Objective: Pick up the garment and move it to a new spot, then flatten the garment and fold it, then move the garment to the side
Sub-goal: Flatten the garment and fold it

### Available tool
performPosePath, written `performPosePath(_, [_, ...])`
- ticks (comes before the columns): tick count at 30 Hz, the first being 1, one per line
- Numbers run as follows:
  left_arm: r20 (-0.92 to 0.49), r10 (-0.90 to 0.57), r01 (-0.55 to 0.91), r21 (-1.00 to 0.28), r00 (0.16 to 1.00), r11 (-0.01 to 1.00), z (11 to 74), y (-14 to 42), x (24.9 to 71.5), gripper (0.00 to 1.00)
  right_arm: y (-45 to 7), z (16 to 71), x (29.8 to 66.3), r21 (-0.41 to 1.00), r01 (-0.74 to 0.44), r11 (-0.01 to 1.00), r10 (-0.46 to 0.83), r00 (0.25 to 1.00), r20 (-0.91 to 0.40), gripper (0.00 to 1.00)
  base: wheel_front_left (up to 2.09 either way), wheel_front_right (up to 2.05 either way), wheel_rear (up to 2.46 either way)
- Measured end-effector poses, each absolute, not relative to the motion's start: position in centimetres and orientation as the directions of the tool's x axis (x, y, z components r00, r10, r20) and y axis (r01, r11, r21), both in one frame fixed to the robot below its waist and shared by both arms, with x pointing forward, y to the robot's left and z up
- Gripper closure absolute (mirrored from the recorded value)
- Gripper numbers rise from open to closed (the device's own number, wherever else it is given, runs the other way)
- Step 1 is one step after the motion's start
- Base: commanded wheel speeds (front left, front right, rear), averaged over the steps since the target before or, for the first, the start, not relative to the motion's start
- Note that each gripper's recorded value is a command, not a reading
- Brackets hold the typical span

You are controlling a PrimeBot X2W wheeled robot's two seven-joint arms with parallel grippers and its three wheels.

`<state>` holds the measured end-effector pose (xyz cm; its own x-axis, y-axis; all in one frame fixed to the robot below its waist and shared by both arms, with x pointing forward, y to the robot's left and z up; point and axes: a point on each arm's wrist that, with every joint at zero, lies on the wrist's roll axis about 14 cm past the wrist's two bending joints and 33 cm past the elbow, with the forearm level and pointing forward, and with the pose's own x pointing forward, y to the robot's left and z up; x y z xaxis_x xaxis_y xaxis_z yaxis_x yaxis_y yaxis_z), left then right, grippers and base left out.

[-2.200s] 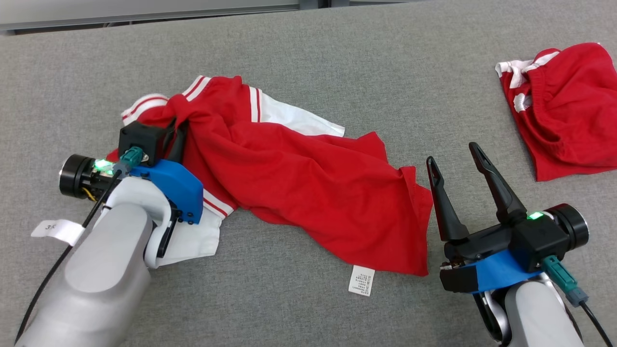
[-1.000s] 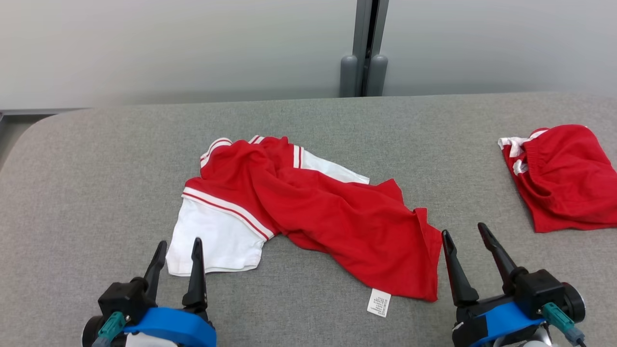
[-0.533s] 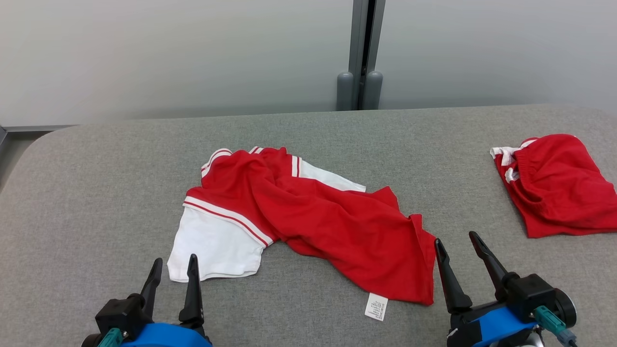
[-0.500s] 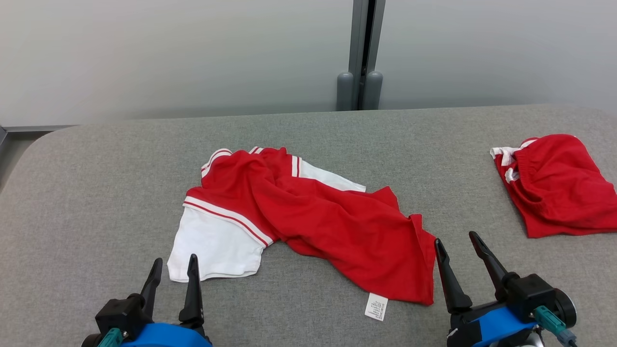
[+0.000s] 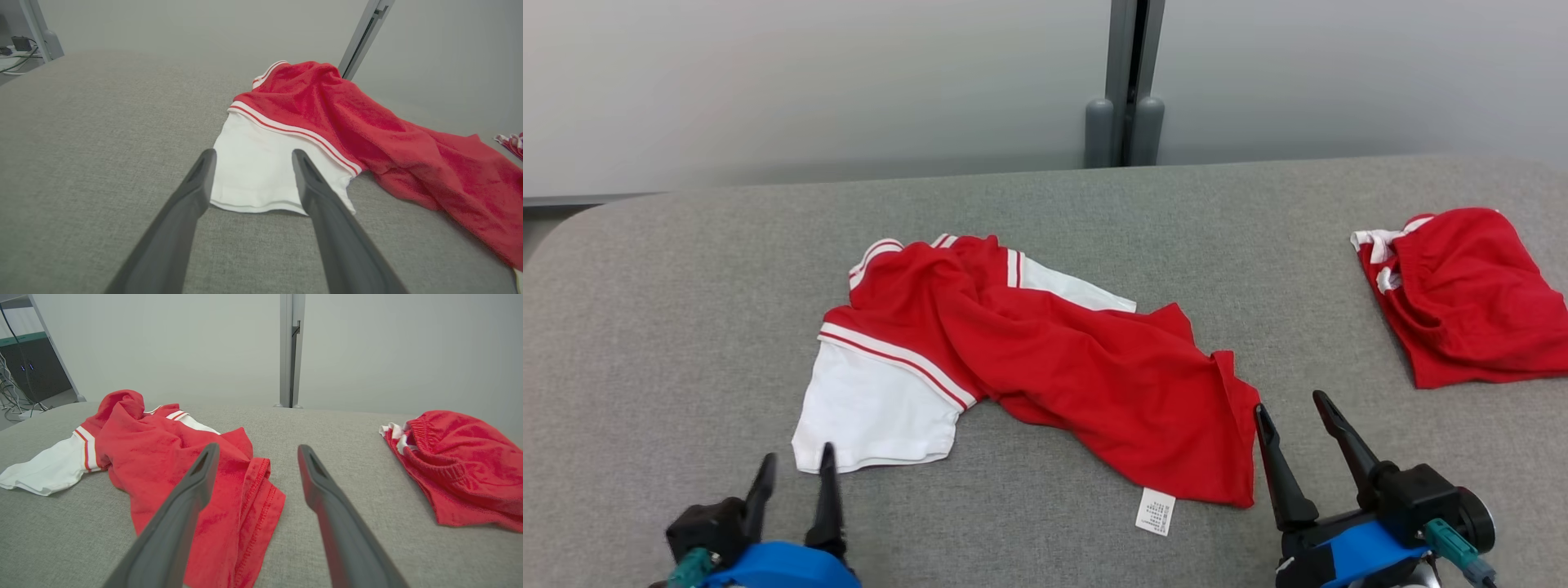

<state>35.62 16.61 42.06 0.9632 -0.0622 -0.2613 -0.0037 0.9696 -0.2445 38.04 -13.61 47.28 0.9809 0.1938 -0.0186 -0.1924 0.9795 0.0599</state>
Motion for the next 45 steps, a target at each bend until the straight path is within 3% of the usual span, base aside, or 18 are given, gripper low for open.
performPosePath(4, [-0.412,0.026,-0.131,-0.227,0.911,0.965,38.6,19.3,36.8,0.0,-13.7,46.1,38.4,0.064,-0.189,0.98,0.192,0.98,-0.052,0.0,0.0,0.0,0.0])
performPosePath(13, [-0.548,-0.04,-0.115,-0.245,0.836,0.963,35.2,18.6,38.2,0.0,-13.8,43.5,38.2,0.069,-0.183,0.981,0.191,0.973,-0.131,0.0,0.0,0.0,0.0])
performPosePath(14, [-0.549,-0.045,-0.111,-0.247,0.835,0.963,35.1,18.5,38.3,0.16,-13.7,43.1,38.0,0.071,-0.186,0.98,0.195,0.97,-0.145,0.0,0.0,0.0,0.0])
performPosePath(15, [-0.549,-0.053,-0.104,-0.25,0.834,0.963,35.1,18.3,38.3,0.7,-13.5,42.6,37.8,0.076,-0.19,0.979,0.2,0.966,-0.161,0.0,0.0,0.0,0.0])
performPosePath(16, [-0.548,-0.059,-0.098,-0.253,0.834,0.963,35.1,18.2,38.4,0.97,-13.3,42.0,37.6,0.084,-0.192,0.978,0.205,0.962,-0.18,0.0,0.0,0.0,0.0])
performPosePath(22, [-0.513,-0.076,-0.076,-0.268,0.855,0.96,35.7,17.5,38.7,1.0,-12.2,39.3,35.7,0.139,-0.2,0.97,0.233,0.929,-0.287,0.0,0.0,0.0,0.0])
performPosePath(34, [-0.417,-0.057,-0.065,-0.272,0.907,0.96,38.4,17.7,38.7,1.0,-11.3,37.3,35.6,0.165,-0.213,0.963,0.26,0.891,-0.371,0.0,0.0,0.0,0.0])
performPosePath(35, [-0.414,-0.055,-0.065,-0.271,0.909,0.96,38.5,17.8,38.6,1.0,-11.2,37.1,35.6,0.166,-0.216,0.962,0.265,0.887,-0.379,0.21,0.0,0.0,0.0])
performPosePath(36, [-0.409,-0.054,-0.064,-0.27,0.911,0.961,38.6,17.8,38.5,1.0,-11.1,36.9,35.5,0.167,-0.219,0.961,0.268,0.882,-0.387,0.53,0.0,0.0,0.0])
performPosePath(39, [-0.388,-0.052,-0.059,-0.27,0.92,0.961,39.2,17.8,38.6,1.0,-10.8,36.8,35.5,0.174,-0.225,0.959,0.277,0.876,-0.393,0.91,0.0,0.0,0.0])
performPosePath(40, [-0.379,-0.055,-0.054,-0.27,0.924,0.961,39.5,17.7,38.7,1.0,-10.7,36.9,35.5,0.18,-0.224,0.958,0.279,0.877,-0.391,1.0,0.0,0.0,0.0])
performPosePath(45, [-0.317,-0.069,-0.02,-0.269,0.946,0.963,41.3,17.4,39.4,1.0,-11.0,38.7,36.4,0.199,-0.207,0.958,0.264,0.909,-0.322,1.0,0.0,0.0,0.0])
